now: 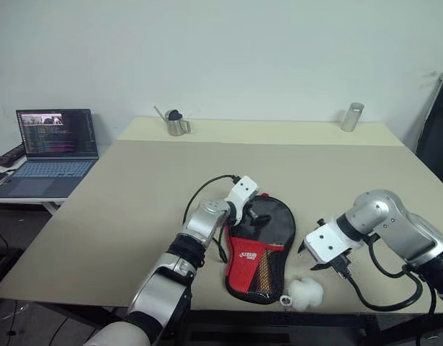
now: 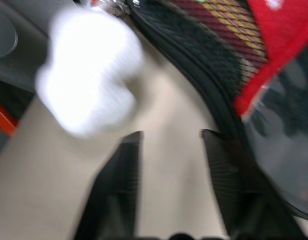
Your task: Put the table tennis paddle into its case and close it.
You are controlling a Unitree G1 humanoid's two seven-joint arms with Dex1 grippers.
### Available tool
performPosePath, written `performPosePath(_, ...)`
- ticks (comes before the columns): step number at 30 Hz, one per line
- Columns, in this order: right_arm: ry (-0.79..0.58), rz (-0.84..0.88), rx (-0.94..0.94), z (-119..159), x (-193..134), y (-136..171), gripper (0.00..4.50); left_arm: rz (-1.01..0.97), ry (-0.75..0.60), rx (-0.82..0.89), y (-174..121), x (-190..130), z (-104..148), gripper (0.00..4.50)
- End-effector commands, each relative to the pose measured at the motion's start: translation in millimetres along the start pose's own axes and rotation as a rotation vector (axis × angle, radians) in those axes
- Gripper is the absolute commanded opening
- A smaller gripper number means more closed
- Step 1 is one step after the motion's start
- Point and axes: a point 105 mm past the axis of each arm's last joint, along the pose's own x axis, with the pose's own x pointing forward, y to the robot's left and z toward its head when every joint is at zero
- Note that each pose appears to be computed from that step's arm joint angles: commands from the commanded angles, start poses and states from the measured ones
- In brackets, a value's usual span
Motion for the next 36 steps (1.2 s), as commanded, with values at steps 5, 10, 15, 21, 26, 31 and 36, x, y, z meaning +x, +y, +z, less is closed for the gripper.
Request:
performPosePath(5,-0.023,0.033,-0.015,5.6,-14.2,6.5,4.46,0.058,0.056,-0.030,17.0,-12.8,-24.0,4.50)
performPosePath(10,-0.048,-0.066,0.061,-2.3,-37.6,-9.2,4.46,-0.024,-0.123,0.013,17.4,-35.6,8.7,4.50)
performPosePath(15,-0.283,-0.214,0.289,-13.4,-65.8,-22.2,4.46,-0.140,-0.277,0.073,20.6,-87.5,38.3,4.50)
performPosePath(21,-0.517,-0.361,0.595,-42.2,-114.3,-19.2,4.46,-0.246,-0.325,0.108,34.3,-169.9,49.9,4.50)
performPosePath(26,-0.524,-0.399,0.650,-44.9,-137.0,4.2,4.46,-0.173,-0.250,0.141,58.6,-247.6,34.7,4.50)
performPosePath(31,-0.435,-0.417,0.639,-40.5,-147.8,21.1,4.46,-0.141,-0.210,0.134,61.2,-295.8,30.1,4.50)
performPosePath(36,-0.383,-0.424,0.689,-47.2,-155.4,43.6,4.46,-0.083,-0.131,0.112,57.5,-318.4,14.1,4.50)
